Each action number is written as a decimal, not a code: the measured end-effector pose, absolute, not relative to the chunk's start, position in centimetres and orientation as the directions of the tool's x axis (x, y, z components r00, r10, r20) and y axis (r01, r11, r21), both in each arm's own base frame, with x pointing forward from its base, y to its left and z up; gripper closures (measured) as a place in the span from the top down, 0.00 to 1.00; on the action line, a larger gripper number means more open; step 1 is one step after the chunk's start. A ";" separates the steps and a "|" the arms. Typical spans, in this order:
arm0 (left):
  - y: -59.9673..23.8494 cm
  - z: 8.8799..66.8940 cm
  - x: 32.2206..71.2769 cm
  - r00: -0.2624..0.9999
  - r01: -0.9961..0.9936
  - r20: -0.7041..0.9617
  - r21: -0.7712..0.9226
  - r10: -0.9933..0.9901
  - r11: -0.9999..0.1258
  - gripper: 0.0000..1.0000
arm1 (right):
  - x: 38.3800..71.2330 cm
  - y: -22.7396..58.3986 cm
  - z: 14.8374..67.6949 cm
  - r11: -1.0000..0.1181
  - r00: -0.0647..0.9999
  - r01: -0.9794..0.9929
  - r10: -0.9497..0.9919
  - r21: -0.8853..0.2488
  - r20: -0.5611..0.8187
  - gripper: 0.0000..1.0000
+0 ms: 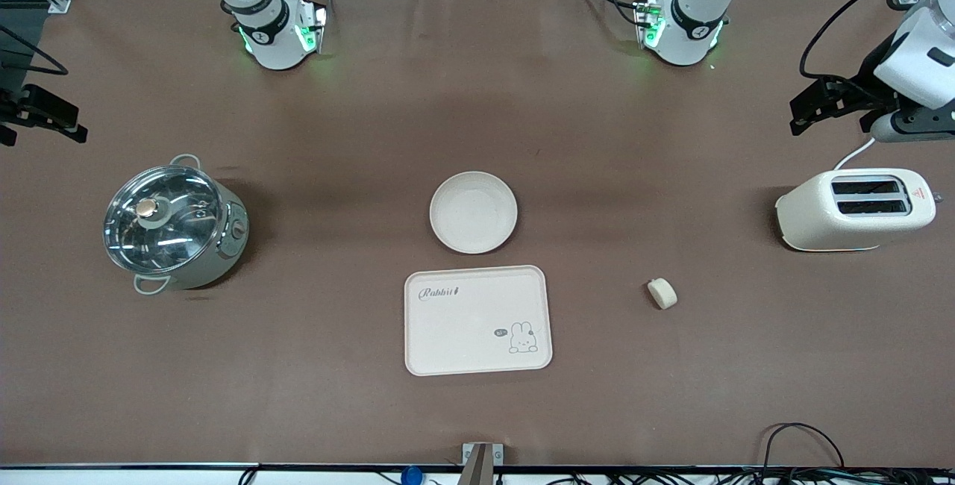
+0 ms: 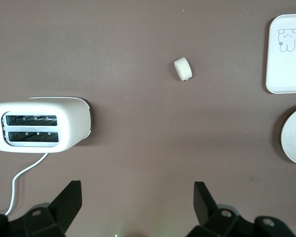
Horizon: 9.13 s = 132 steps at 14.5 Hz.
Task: Place bun in plate and plate on tray
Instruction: 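Reach the left gripper to the bun while the right gripper moves out, then grasp the bun with the left gripper while the right gripper reaches the plate, then drop the bun into the plate while the right gripper grips the rim, then lift the plate with the right gripper while the left gripper withdraws, then carry the plate onto the tray and lower it with the right gripper, then open the right gripper to release the plate rim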
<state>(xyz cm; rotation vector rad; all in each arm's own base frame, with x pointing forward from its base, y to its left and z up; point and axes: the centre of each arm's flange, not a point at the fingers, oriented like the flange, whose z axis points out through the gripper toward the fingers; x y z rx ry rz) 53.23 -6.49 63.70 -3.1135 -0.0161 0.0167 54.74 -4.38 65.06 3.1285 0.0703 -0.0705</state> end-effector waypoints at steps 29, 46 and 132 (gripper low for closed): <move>-13.7 26.1 64.5 0.862 0.486 0.071 0.169 0.503 -0.857 1.00 | 61.0 21.2 33.9 -0.930 0.983 0.038 0.102 -0.366 -0.155 1.00; -19.7 19.5 64.0 0.821 0.563 -0.001 0.172 0.572 -0.808 0.27 | 51.5 32.2 18.2 -0.916 0.975 -0.075 0.016 -0.394 -0.223 1.00; -5.6 64.7 53.0 0.999 0.043 0.010 -0.028 0.043 -0.999 1.00 | 71.5 33.9 20.4 -0.909 0.983 -0.181 -0.150 -0.374 -0.109 0.49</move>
